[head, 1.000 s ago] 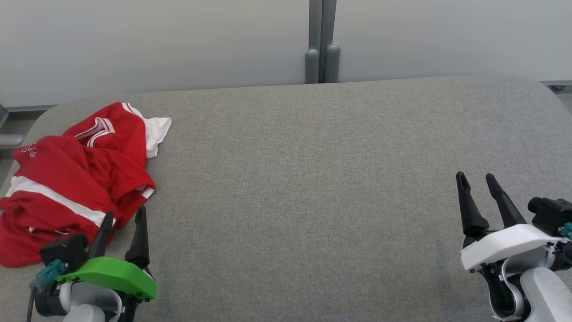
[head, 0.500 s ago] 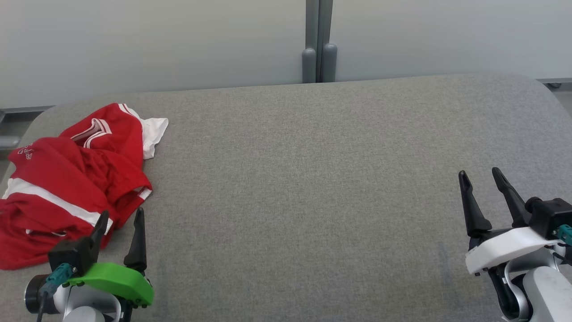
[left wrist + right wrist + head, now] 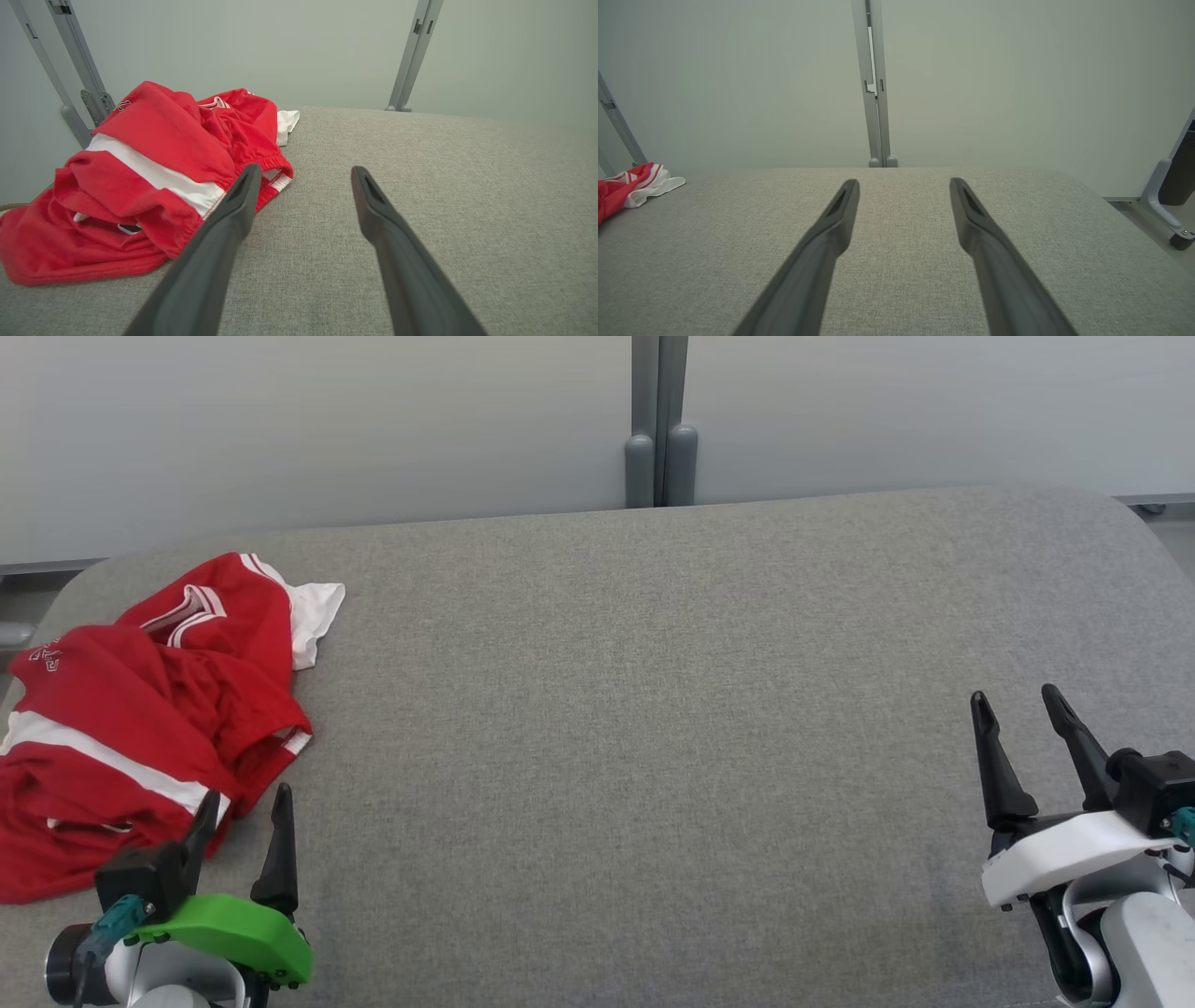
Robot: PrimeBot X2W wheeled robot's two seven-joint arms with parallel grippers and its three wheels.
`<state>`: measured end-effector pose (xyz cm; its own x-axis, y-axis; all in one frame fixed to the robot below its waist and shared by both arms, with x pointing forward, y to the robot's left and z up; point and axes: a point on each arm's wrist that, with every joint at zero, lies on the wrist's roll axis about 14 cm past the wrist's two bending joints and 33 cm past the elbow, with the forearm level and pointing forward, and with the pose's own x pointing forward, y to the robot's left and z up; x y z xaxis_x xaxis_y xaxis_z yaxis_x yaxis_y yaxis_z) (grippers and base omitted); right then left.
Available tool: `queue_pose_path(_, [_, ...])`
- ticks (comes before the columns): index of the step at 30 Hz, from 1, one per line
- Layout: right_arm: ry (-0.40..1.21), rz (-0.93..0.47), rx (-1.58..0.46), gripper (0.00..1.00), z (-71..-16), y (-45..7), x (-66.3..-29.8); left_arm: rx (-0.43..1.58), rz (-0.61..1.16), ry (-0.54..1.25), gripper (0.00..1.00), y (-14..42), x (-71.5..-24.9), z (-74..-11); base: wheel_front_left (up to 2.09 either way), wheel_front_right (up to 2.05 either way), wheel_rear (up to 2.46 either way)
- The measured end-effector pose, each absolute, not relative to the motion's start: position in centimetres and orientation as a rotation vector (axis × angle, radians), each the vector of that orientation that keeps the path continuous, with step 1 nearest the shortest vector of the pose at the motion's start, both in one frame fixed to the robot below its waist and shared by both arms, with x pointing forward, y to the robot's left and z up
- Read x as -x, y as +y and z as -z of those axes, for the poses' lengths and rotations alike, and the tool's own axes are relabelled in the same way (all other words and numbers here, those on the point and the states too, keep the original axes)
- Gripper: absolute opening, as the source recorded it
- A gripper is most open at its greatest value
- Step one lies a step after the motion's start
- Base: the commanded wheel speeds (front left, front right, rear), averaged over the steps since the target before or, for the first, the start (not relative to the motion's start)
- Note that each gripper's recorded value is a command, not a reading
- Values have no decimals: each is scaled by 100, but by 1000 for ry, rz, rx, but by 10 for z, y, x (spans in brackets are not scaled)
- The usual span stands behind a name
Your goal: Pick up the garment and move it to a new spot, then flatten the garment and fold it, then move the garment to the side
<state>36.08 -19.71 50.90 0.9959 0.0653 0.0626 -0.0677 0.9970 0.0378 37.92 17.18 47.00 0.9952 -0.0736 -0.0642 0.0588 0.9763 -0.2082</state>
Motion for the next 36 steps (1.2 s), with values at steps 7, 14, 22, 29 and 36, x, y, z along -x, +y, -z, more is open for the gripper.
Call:
queue_pose_path(7, [-59,-65,-43,100,-508,-199,-361,210,67,73,100,173,-380,-469,0,0,0])
queue_pose_path(14, [-59,-64,-38,100,-508,-199,-361,213,72,73,100,171,-380,-469,0,0,0])
queue_pose_path(22, [-63,-103,-27,100,-509,-190,-367,215,54,63,100,176,-375,-471,0,0,0])
queue_pose_path(29, [-64,-202,-19,100,-510,-161,-377,221,-22,52,100,200,-362,-472,0,0,0])
queue_pose_path(36, [-51,-356,-32,100,-506,-108,-384,221,-164,35,100,247,-336,-472,0,0,0])
